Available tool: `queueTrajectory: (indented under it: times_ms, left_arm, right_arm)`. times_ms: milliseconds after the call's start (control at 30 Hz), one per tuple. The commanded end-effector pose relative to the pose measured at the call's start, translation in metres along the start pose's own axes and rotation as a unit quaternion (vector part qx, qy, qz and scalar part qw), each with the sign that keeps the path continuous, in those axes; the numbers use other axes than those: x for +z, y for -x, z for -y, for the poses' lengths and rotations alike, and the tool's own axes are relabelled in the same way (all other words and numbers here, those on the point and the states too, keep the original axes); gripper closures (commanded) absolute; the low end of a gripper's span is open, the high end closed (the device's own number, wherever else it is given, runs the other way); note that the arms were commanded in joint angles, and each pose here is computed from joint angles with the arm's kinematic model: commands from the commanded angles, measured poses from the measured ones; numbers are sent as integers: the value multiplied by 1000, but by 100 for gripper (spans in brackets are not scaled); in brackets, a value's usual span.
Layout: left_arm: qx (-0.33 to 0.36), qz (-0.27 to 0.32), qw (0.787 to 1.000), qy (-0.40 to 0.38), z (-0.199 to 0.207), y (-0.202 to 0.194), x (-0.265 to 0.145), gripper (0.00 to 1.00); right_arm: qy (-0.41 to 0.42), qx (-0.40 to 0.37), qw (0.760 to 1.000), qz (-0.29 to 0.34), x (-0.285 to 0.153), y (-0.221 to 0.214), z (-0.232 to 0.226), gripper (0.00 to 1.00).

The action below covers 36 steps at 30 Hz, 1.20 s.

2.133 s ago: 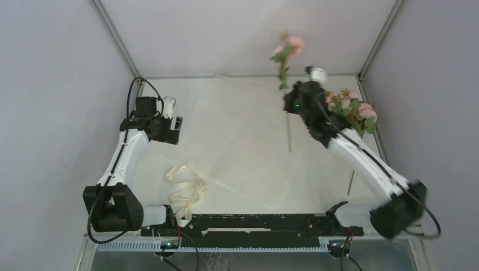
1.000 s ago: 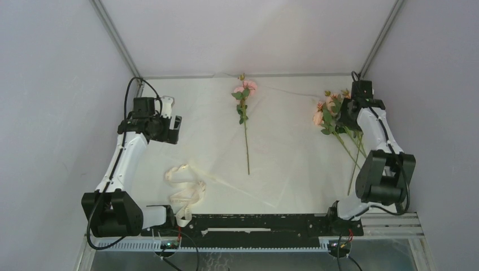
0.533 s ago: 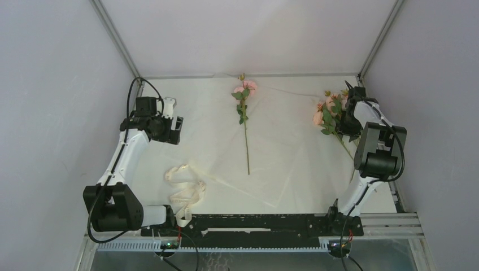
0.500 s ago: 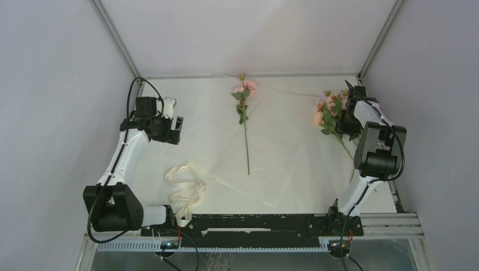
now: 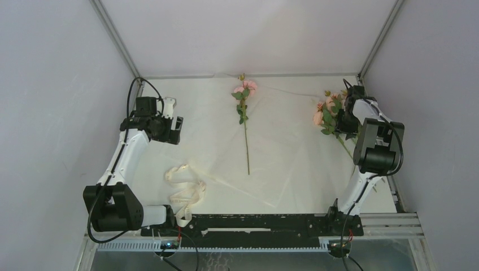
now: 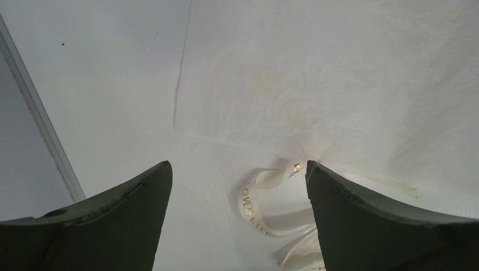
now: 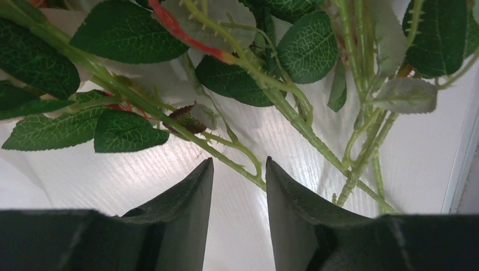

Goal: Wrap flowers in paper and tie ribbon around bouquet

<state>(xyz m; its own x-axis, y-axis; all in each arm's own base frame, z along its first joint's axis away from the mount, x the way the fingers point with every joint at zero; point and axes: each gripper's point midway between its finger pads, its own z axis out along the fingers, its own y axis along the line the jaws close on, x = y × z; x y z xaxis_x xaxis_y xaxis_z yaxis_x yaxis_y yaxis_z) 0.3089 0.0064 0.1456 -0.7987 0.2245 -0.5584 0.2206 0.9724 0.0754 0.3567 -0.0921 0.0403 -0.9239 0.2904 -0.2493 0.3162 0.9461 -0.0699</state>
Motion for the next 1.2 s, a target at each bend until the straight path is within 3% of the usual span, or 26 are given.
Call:
queueTrajectory:
  times_ms: [0,233,367,500,667,867,1033,1167]
  left_arm:
    - [6,16,1000,2,-1,7,0,8]
    - [5,19,1000,0,0,8,-1,8]
    - [5,22,1000,2,-1,9,-3,8]
    - [4,22,1000,1,-1,10,-3,8]
    - [5,25,1000,0,0,11,-5,8]
    - [6,29,1000,-3,2,11,-7,8]
    - [6,35,999,-5,3,12,-10,8]
    - [5,37,999,-8,4,13,-11,8]
  right_arm:
    - [7,-5,1000,15,2,16,-6,53]
    - [-30,-50,998,-21,11,4,-15,56]
    - [-28,-53,997,-37,15,-2,-16,76]
    - [-21,-50,998,-15,3,5,-18,95]
    - [-29,-57,997,48,-37,25,-12,100]
    - [27,-13,982,188,-125,55,-23,100]
    - [157,12,937,311,-212,67,-59,100]
    - [272,13,889,369,-269,60,-112,100]
